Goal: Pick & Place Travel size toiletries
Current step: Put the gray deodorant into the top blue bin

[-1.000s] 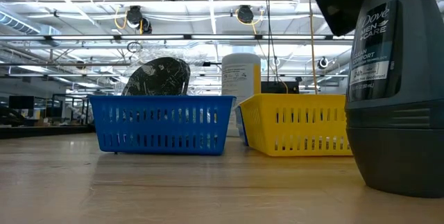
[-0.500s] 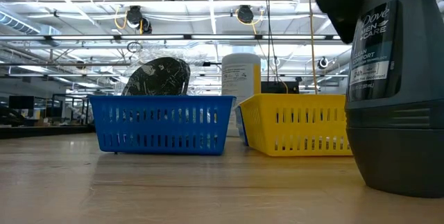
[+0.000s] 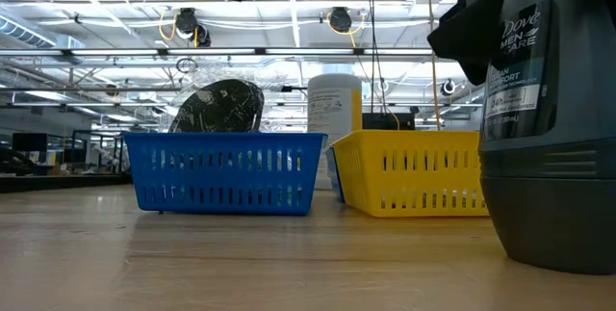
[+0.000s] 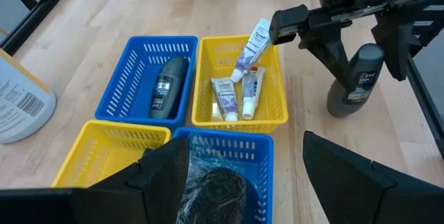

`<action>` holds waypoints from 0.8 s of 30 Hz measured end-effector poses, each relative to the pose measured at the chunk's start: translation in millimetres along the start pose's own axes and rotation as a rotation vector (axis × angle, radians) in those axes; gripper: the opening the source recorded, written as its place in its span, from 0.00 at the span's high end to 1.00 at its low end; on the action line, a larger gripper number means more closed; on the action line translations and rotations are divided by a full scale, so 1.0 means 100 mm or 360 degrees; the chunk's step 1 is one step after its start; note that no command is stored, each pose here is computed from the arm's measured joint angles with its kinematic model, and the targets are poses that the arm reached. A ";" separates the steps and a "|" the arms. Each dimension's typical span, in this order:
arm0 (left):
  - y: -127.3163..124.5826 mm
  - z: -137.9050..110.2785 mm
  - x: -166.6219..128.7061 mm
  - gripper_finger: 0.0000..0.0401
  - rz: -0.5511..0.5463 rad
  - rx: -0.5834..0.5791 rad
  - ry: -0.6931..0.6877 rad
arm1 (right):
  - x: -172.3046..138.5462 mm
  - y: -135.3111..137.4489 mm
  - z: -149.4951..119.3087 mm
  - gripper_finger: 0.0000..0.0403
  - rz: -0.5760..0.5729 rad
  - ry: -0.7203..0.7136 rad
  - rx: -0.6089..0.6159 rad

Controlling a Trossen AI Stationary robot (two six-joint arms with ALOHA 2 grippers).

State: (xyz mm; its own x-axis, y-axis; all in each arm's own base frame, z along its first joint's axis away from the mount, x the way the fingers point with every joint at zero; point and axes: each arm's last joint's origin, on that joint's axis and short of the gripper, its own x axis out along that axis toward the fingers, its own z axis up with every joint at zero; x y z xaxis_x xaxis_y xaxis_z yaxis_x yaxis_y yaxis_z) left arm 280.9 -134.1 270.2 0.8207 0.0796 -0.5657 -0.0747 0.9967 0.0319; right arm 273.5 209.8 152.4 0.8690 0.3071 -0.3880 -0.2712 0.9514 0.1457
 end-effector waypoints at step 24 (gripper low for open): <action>0.00 0.00 0.00 0.31 -0.0001 -0.0004 0.0000 | 0.15 -0.09 -0.16 0.50 -0.0010 0.0062 0.0005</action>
State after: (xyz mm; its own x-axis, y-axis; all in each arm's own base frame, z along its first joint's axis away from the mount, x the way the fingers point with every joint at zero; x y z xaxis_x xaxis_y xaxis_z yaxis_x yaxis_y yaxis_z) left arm 280.8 -134.1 270.3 0.8207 0.0790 -0.5659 -0.0758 0.9967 0.0292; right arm 282.2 205.6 131.0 0.8539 0.3021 -0.4238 -0.2645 0.9532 0.1464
